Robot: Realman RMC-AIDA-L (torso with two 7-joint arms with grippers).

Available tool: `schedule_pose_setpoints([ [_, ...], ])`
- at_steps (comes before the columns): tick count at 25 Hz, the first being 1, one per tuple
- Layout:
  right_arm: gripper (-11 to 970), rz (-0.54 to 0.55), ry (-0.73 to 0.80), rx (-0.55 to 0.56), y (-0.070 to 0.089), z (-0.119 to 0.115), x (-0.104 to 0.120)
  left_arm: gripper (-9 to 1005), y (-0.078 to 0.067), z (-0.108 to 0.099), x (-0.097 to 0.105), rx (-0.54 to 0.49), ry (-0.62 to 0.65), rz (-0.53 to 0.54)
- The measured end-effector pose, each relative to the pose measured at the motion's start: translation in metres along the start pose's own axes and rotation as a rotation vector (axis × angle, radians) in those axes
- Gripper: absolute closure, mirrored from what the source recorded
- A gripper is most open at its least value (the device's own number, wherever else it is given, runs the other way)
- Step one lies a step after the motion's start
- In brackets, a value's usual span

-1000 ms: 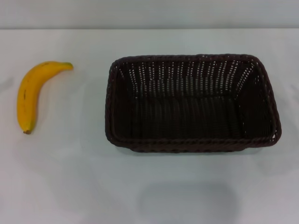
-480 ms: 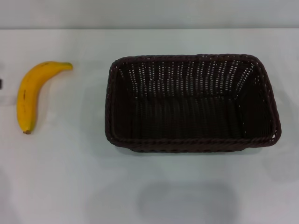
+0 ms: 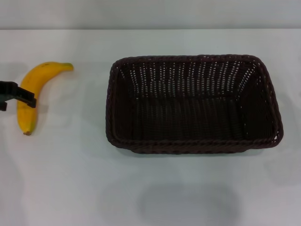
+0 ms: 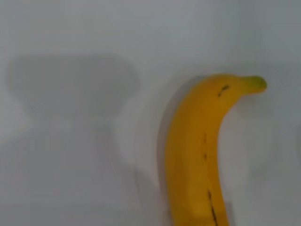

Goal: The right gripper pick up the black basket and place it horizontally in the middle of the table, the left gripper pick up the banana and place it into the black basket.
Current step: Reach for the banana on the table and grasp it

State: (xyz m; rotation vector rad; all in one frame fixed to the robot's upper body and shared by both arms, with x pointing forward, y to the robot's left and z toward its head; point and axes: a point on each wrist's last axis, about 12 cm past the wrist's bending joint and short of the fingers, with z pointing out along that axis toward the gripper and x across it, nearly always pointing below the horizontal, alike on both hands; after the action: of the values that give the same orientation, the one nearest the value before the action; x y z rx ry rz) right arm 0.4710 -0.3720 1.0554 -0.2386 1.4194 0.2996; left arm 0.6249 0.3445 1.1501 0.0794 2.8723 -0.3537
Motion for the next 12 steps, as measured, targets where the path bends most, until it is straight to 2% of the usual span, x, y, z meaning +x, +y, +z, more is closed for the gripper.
schedule_pose_setpoints([
  [12,343,0.008,0.023,0.016,-0.001,-0.001,0.004,141,-0.006,0.024,0.006,-0.006,-0.017,-0.011],
])
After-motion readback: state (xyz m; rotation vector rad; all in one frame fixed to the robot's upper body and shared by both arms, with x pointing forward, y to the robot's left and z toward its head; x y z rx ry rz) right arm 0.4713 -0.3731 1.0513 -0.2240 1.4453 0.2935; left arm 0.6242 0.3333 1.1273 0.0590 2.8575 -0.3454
